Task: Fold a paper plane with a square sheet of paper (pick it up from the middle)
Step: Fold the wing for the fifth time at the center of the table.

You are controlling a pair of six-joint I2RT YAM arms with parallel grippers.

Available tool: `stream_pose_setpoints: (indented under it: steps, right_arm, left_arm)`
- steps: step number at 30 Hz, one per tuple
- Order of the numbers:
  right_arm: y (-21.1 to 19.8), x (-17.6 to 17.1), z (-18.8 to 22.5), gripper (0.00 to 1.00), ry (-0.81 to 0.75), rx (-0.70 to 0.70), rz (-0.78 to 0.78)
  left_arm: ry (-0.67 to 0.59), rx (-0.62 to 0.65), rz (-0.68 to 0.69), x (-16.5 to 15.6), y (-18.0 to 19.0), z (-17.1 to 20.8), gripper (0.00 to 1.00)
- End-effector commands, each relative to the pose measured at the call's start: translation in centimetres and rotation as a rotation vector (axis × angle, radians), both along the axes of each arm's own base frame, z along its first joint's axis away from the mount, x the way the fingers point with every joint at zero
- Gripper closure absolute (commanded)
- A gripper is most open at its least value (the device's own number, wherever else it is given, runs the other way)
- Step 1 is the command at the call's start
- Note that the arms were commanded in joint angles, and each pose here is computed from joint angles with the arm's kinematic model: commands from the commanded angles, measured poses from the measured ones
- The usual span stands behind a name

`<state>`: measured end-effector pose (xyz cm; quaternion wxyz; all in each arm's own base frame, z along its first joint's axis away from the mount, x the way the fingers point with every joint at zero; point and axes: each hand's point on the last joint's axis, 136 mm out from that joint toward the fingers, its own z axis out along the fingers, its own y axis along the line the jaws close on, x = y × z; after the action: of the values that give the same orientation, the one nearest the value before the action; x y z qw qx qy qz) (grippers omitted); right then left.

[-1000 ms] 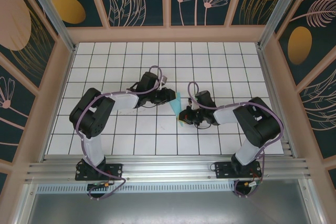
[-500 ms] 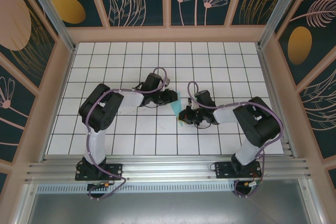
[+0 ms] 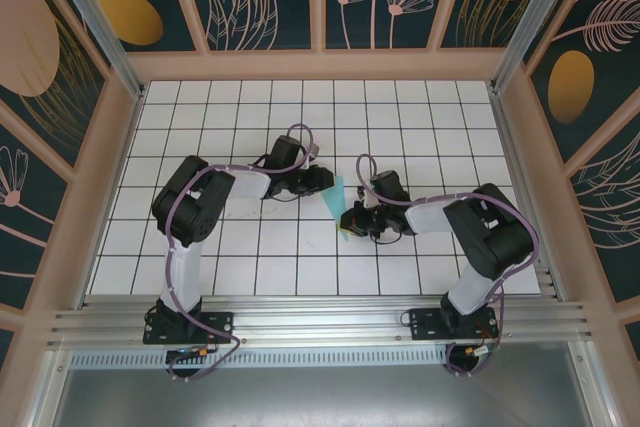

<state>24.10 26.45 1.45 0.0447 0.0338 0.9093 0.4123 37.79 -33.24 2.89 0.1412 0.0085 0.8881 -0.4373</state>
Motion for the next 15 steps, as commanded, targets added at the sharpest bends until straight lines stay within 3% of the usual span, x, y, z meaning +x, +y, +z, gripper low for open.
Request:
stream_pose_setpoints:
  steps: [1, 9, 15]
  right_arm:
    - [-2.8, -3.5, -4.4, 1.00, 0.163, -0.159, -0.002]
    - [-2.4, -3.2, -4.1, 1.00, 0.151, -0.135, -0.011]
    - [-2.1, -2.6, -3.9, 1.00, 0.141, -0.129, -0.014]
  left_arm:
    - [-0.046, 0.080, 0.068, 2.9, 2.6, -1.4, 0.67]
    - [-0.079, 0.134, 0.081, 5.6, 3.6, -0.8, 0.67]
    - [-0.166, 0.068, 0.106, 5.9, 3.5, 4.7, 0.62]
